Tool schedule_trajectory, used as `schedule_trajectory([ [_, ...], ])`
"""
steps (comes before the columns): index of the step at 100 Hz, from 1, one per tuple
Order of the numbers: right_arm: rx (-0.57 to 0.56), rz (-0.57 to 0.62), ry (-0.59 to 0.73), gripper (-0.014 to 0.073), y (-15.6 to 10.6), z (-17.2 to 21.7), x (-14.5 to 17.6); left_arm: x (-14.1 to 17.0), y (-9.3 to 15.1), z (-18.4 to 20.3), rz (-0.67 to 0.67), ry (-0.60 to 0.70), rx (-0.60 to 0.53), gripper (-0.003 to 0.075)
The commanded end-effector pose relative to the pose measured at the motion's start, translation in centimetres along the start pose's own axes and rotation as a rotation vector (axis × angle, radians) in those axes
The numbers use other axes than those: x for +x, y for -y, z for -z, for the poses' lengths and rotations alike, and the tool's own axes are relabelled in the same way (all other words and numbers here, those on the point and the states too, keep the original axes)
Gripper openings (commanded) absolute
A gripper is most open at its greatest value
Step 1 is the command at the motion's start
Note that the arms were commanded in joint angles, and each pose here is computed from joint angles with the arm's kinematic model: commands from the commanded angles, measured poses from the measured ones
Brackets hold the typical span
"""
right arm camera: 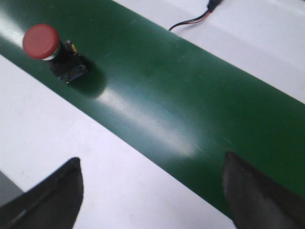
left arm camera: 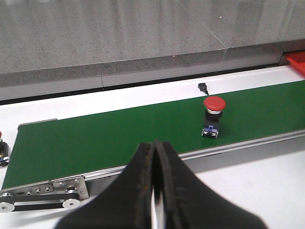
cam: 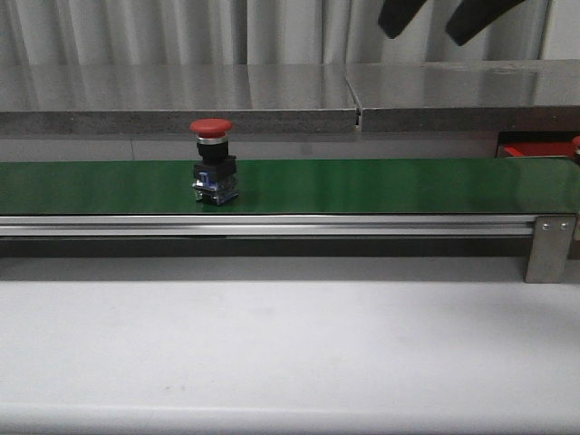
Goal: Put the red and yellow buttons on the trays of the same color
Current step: 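Lower the right gripper onto the red button on the belt, close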
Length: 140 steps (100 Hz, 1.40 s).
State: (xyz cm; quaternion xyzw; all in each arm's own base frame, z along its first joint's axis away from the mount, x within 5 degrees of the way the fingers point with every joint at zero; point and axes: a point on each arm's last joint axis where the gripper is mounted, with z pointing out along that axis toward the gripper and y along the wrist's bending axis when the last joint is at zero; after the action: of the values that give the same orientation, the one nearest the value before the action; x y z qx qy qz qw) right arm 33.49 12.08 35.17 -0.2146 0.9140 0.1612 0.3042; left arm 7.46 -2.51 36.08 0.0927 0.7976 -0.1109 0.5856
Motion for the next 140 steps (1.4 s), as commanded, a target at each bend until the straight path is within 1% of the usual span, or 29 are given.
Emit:
schedule_trajectory([
  [1, -0.027, 0.063, 0.058, 0.0595, -1.5, 0.8, -1.8, -1.4, 0.1, 0.3, 0.012, 0.094, 0.000, -0.0020],
  [21, -0.080, 0.146, 0.015, 0.0595, -3.5, -2.8, -3.2, -1.4, 0.1, 0.3, 0.012, 0.094, 0.000, -0.0020],
  [43, -0.117, 0.184, -0.026, 0.0595, -5.1, -6.7, -3.7, -1.4, 0.1, 0.3, 0.012, 0.094, 0.000, -0.0020],
  [54, -0.127, 0.198, -0.025, 0.0595, -5.9, -8.2, -3.8, -1.4, 0.1, 0.3, 0.012, 0.094, 0.000, -0.0020],
  [68, -0.124, 0.203, 0.002, 0.0595, -6.4, -9.8, -4.0, -1.4, 0.1, 0.3, 0.012, 0.094, 0.000, -0.0020],
  [88, -0.109, 0.194, 0.033, 0.0591, -6.1, -11.5, -4.1, -1.4, 0.1, 0.3, 0.012, 0.094, 0.000, -0.0020],
  [93, -0.107, 0.192, 0.035, 0.0563, -6.1, -11.7, -4.1, -1.4, 0.1, 0.3, 0.012, 0.094, 0.000, -0.0020],
  [97, -0.107, 0.191, 0.033, 0.0516, -6.0, -11.9, -4.1, -1.4, 0.1, 0.3, 0.012, 0.094, 0.000, -0.0020],
  [100, -0.108, 0.188, 0.034, 0.0472, -6.0, -12.0, -4.1, -1.4, 0.1, 0.3, 0.012, 0.094, 0.000, -0.0020],
  [112, -0.105, 0.187, 0.046, 0.0236, -6.0, -12.1, -4.2, -1.4, 0.1, 0.3, 0.012, 0.094, 0.000, -0.0020],
  [119, -0.103, 0.186, 0.054, 0.0151, -6.0, -12.0, -4.3, -1.4, 0.1, 0.3, 0.012, 0.094, 0.000, -0.0020],
  [126, -0.101, 0.187, 0.064, 0.0120, -6.0, -11.8, -4.4, -1.4, 0.1, 0.3, 0.012, 0.094, 0.000, -0.0020],
  [140, -0.097, 0.190, 0.096, 0.0120, -6.1, -10.4, -4.8, -1.4, 0.1, 0.3, 0.012, 0.094, 0.000, -0.0020],
])
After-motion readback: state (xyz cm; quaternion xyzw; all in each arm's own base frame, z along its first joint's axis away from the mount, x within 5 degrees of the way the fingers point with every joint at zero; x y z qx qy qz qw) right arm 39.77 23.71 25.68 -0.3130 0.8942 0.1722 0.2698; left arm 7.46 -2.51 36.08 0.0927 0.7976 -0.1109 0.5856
